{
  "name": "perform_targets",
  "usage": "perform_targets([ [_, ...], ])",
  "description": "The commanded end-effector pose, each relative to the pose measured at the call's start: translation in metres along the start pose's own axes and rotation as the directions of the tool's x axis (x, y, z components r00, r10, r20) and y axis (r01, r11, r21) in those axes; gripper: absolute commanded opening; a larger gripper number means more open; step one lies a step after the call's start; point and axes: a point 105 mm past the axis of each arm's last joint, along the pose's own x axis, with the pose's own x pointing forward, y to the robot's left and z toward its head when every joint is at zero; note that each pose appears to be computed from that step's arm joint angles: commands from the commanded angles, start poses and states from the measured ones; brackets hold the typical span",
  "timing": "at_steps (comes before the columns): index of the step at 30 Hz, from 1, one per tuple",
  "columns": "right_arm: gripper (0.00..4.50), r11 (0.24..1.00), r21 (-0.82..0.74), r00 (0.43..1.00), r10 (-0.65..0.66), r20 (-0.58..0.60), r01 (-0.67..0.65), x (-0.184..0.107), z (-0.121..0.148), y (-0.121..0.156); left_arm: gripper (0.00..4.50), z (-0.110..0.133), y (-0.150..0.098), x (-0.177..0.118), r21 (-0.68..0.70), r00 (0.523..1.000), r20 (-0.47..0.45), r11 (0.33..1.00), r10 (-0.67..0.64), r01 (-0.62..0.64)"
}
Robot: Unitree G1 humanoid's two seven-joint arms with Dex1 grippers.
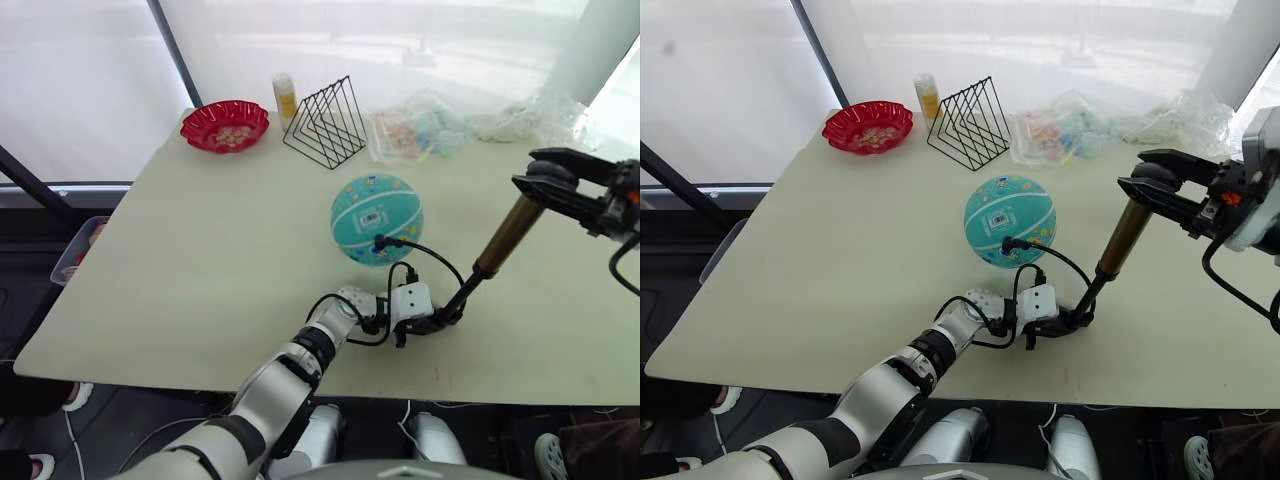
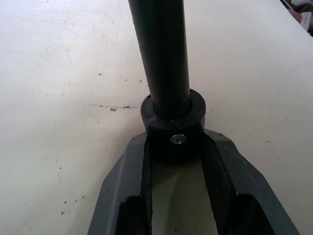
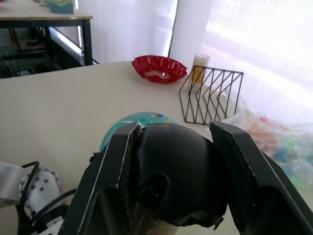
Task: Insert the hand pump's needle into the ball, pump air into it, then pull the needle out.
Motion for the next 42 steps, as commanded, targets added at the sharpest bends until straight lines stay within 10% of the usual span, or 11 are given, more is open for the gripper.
perform_targets([
  [1, 1.90, 0.999, 0.038, 0.996, -0.008, -0.087, 0.011, 0.003, -0.035, 0.010, 1.07, -0.077, -0.040, -0.013, -0.171, 0.959, -0.264, 0.983, -0.105, 0.060],
  [18, 1.90, 0.960, 0.281, 0.966, 0.080, -0.245, -0.009, 0.023, -0.163, 0.067, 1.07, -0.077, -0.039, -0.013, -0.172, 0.961, -0.261, 0.984, -0.091, 0.047],
  [29, 1.90, 0.999, 0.027, 0.998, 0.034, 0.044, -0.035, 0.015, -0.030, 0.009, 1.07, -0.077, -0.039, -0.013, -0.171, 0.961, -0.260, 0.984, -0.092, 0.048],
  [42, 1.90, 0.995, -0.078, 0.986, -0.056, 0.160, 0.069, -0.016, 0.066, -0.029, 1.07, -0.074, -0.039, -0.012, -0.164, 0.962, -0.255, 0.985, -0.099, 0.058],
])
